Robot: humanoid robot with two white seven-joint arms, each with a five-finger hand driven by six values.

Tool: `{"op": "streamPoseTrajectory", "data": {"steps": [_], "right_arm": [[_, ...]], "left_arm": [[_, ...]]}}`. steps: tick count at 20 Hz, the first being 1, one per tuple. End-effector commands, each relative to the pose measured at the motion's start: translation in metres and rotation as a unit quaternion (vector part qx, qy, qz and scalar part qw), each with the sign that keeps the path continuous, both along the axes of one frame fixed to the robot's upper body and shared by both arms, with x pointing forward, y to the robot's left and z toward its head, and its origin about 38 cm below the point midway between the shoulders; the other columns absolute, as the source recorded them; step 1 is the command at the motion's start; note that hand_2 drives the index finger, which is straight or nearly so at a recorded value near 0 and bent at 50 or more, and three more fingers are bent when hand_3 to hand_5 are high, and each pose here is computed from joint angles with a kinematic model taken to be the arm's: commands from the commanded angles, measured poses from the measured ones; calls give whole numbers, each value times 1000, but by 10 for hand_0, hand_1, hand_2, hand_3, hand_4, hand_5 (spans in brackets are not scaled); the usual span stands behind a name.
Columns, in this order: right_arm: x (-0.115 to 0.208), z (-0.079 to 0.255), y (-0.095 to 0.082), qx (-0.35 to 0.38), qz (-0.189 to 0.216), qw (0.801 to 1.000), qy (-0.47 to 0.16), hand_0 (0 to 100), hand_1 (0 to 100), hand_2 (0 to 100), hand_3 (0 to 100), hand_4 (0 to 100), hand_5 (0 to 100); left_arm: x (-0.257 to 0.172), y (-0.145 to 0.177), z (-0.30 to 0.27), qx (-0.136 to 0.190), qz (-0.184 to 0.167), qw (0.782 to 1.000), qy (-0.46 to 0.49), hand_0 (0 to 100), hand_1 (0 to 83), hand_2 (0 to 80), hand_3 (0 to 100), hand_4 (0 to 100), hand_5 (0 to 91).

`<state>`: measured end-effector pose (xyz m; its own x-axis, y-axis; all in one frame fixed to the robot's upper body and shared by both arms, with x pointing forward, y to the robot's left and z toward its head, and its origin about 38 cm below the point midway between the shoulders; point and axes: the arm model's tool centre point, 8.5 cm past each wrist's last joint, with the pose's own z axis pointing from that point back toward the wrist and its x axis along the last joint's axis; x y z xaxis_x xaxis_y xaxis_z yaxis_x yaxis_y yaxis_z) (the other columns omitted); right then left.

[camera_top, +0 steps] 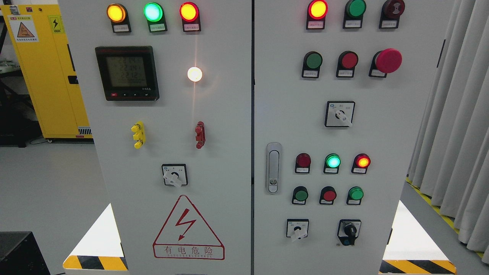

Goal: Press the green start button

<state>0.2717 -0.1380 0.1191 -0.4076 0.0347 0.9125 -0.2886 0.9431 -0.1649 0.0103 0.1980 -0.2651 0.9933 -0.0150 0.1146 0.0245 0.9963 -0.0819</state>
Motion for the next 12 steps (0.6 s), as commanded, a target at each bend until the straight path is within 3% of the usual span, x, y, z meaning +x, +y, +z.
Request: {"op": "streamPoseTrajectory", "data": {"steps": [1,12], "right_arm": [[-1,0,4,-2,6,1000,0,573,618,0,2,48,0],[8,1,-4,-5,-12,1000,-3,561,616,0,4,0,0]], "left_arm": [[0,0,0,-1,0,1000,1,120,556,0,0,0,0],[0,1,0,0,0,1000,1,120,556,0,0,0,0]]}}
